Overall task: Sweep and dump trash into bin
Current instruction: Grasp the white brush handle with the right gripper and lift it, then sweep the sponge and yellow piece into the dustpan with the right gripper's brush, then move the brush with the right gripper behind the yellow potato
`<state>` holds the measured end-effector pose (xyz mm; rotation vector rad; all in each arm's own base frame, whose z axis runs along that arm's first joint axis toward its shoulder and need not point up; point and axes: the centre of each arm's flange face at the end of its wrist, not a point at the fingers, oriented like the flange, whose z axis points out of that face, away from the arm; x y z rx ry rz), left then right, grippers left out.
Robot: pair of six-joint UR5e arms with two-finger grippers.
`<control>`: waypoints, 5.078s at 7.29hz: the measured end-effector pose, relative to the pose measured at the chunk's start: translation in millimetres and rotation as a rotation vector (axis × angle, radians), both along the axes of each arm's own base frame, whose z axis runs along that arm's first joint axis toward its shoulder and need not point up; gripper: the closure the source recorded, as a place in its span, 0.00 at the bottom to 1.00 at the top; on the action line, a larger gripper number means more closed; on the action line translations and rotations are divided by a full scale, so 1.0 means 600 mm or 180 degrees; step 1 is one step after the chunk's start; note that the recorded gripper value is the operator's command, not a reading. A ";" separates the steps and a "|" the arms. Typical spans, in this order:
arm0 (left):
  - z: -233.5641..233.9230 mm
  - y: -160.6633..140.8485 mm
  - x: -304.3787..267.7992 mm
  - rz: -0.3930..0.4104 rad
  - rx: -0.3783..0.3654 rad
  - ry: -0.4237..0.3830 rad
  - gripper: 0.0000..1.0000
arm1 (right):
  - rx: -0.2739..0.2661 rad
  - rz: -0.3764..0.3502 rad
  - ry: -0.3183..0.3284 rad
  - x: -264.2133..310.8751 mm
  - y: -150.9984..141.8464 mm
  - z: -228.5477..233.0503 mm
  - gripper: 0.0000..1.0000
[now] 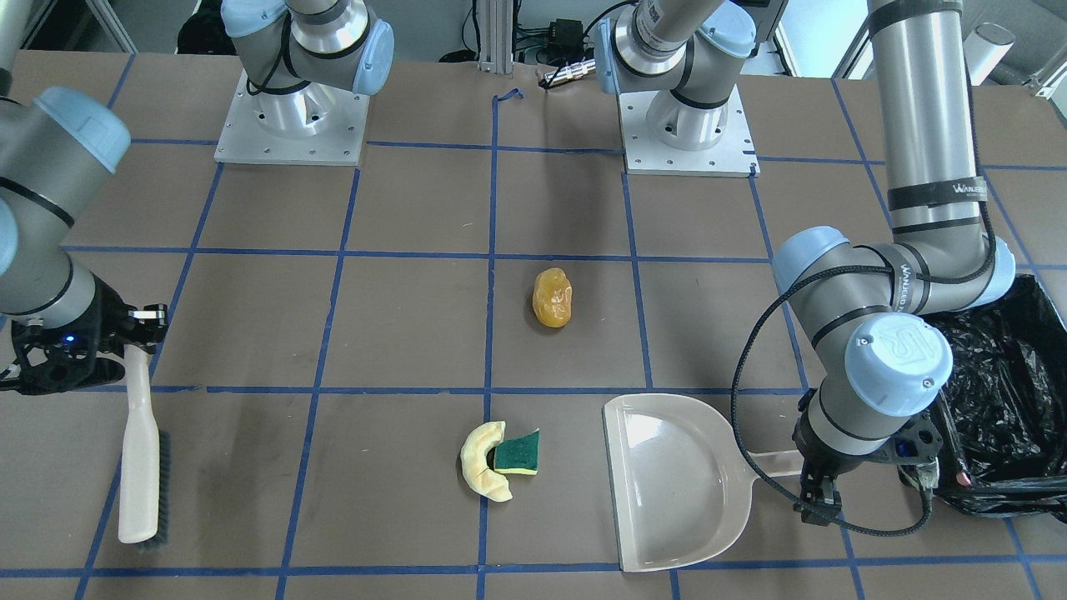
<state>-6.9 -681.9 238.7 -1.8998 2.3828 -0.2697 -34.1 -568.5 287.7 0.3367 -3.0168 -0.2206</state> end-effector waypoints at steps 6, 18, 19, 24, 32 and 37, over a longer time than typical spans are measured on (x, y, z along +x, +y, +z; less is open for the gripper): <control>0.014 0.002 -0.001 0.0008 -0.0044 0.0001 1.00 | -0.0062 -0.0873 0.0126 0.421 0.071 0.009 0.95; 0.008 0.011 -0.052 0.0561 -0.0145 -0.0495 1.00 | 0.0064 -0.1192 -0.0047 0.634 0.098 -0.055 0.95; 0.008 0.011 -0.055 0.0571 -0.0154 -0.0532 1.00 | 0.0084 -0.1186 -0.0061 0.666 0.086 -0.071 0.95; 0.009 0.010 -0.057 0.0582 -0.0171 -0.0561 1.00 | 0.0114 -0.1037 -0.0428 0.818 0.020 -0.090 0.95; 0.012 0.011 -0.063 0.0558 -0.0181 -0.0548 1.00 | 0.0347 -0.1165 -0.1058 0.892 0.011 -0.035 0.94; 0.013 0.011 -0.065 0.0555 -0.0183 -0.0533 1.00 | 0.0350 -0.1052 -0.0493 0.791 0.012 0.044 0.94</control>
